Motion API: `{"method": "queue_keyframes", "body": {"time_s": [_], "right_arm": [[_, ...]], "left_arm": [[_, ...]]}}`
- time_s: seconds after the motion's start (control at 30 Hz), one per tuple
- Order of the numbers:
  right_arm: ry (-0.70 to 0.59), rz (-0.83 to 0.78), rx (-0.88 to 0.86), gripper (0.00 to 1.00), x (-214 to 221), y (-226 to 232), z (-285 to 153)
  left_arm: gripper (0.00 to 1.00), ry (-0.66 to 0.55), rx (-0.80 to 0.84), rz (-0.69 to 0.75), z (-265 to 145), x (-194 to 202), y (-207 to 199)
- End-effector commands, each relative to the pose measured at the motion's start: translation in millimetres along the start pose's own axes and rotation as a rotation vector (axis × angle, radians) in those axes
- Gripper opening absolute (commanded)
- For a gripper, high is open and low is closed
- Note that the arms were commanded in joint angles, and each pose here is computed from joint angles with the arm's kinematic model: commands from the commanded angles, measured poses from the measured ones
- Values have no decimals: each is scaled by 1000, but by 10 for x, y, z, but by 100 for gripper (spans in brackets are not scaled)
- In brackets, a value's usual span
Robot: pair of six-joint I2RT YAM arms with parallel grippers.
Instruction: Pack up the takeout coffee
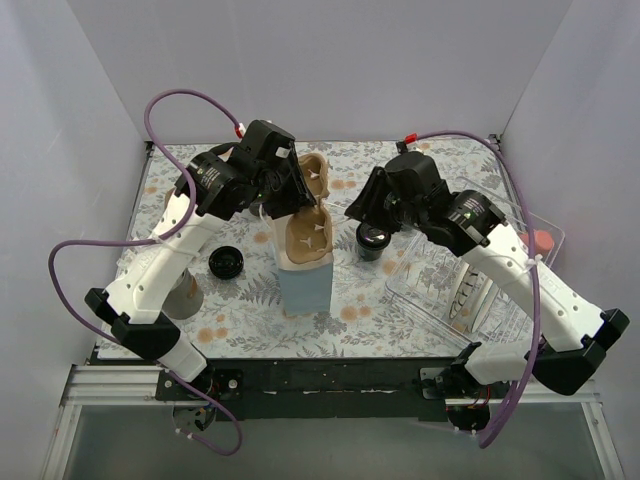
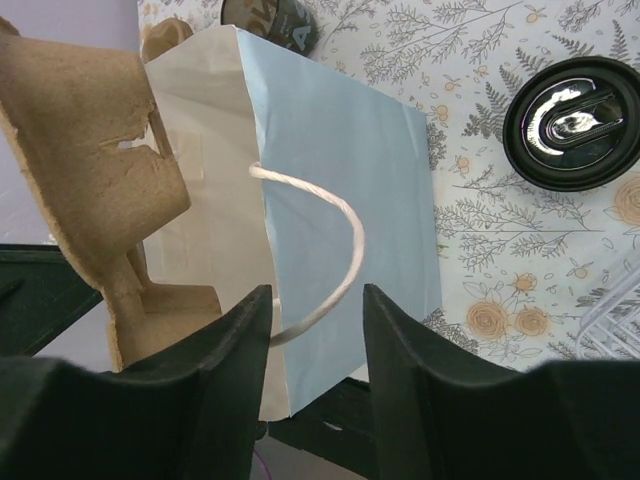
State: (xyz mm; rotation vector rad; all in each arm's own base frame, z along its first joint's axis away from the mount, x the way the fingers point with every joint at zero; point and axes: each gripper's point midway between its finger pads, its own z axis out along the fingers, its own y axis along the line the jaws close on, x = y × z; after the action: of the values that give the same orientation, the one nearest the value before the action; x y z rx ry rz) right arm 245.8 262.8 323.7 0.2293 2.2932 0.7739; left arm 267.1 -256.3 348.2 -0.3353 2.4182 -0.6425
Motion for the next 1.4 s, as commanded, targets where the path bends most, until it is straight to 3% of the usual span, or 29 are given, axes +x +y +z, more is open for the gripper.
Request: {"method": "queue_keyframes", "body": {"time_s": [0.0, 0.13, 0.2, 1.0, 1.37], "right_arm": [[-25, 32, -50, 42, -62, 76, 80], [-20, 14, -31, 8, -41, 8, 118], [-14, 15, -24, 1, -13, -31, 122], [-60, -14, 6, 1, -54, -201, 21], [-66, -30, -43, 1, -88, -98, 11]], "left_arm": [[23, -9, -54, 12, 5, 8, 132], [22, -15, -84, 4, 5, 11, 199], [22, -11, -103, -2, 5, 22, 236], [21, -39, -178, -13, 33, 51, 462], [20, -12, -257, 4, 250, 139, 596]]}}
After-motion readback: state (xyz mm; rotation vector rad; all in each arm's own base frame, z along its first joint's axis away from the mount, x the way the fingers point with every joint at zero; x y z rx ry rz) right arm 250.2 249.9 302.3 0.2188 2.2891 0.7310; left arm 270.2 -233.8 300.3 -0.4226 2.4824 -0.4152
